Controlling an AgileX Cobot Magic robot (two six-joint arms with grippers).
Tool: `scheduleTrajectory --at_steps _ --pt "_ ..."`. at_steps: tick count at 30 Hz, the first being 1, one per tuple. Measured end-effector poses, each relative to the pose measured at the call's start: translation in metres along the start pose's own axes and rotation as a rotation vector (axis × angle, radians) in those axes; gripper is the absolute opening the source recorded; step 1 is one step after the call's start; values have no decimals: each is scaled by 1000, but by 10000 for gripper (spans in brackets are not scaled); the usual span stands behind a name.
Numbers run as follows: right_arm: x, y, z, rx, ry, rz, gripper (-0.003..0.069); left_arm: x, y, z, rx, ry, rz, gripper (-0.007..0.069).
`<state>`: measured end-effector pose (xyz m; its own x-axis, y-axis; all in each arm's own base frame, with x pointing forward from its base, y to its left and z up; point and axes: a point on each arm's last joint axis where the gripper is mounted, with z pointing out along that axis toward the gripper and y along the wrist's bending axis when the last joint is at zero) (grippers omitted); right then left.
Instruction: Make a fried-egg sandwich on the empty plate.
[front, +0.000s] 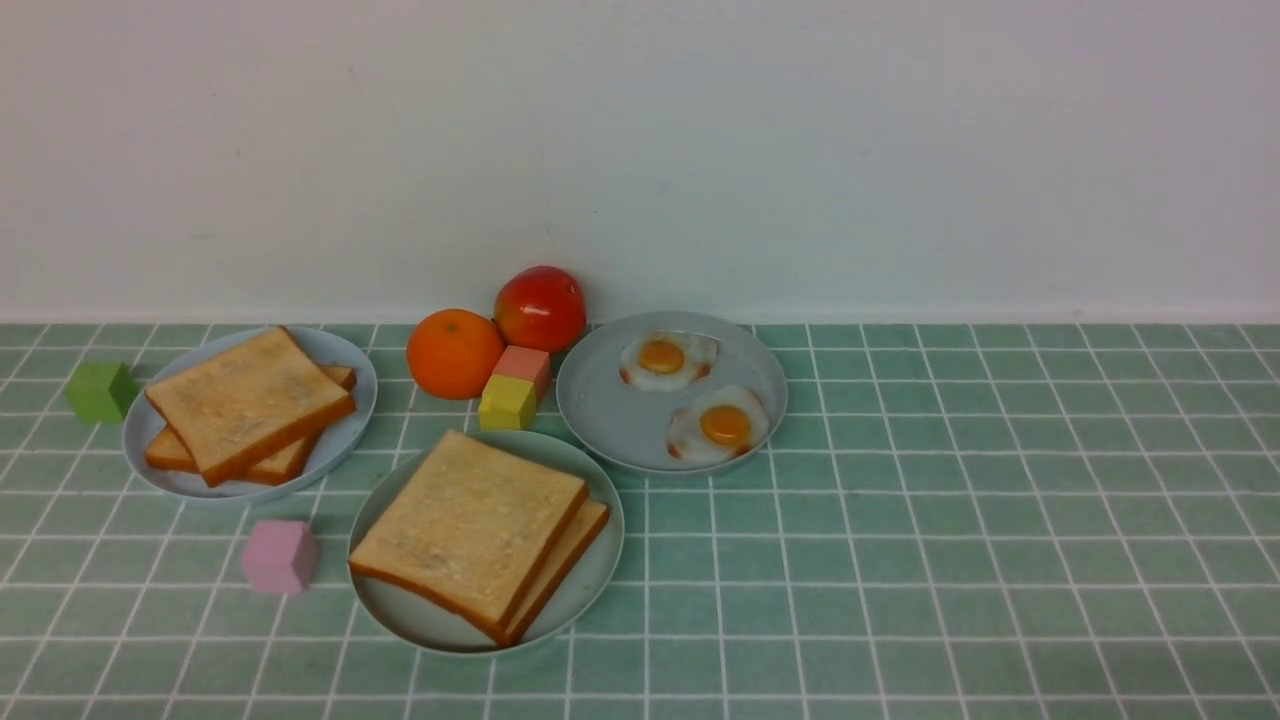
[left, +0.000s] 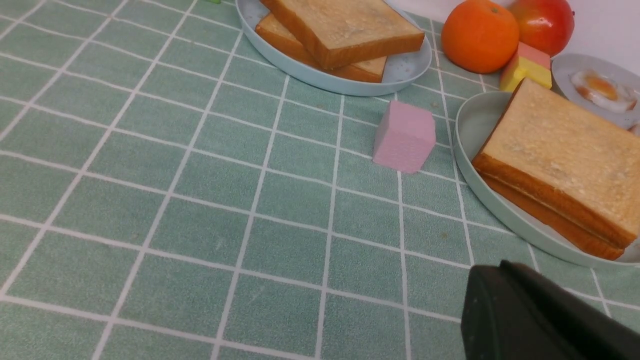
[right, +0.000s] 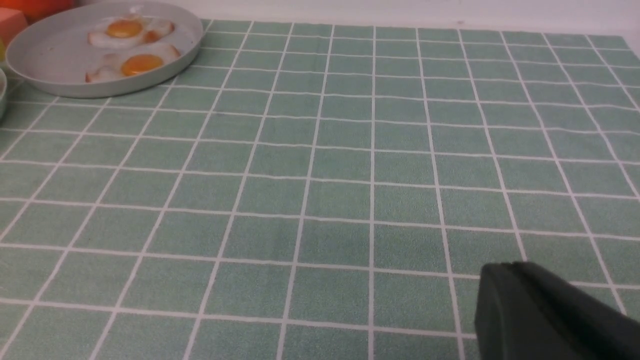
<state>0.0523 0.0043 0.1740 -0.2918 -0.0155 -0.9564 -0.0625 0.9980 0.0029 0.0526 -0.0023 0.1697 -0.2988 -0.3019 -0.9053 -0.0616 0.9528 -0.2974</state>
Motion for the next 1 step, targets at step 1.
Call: scheduleTrajectory --at_steps 1 --pt "0 0 0 0 0 0 20 0 0 0 0 0 0 -9"
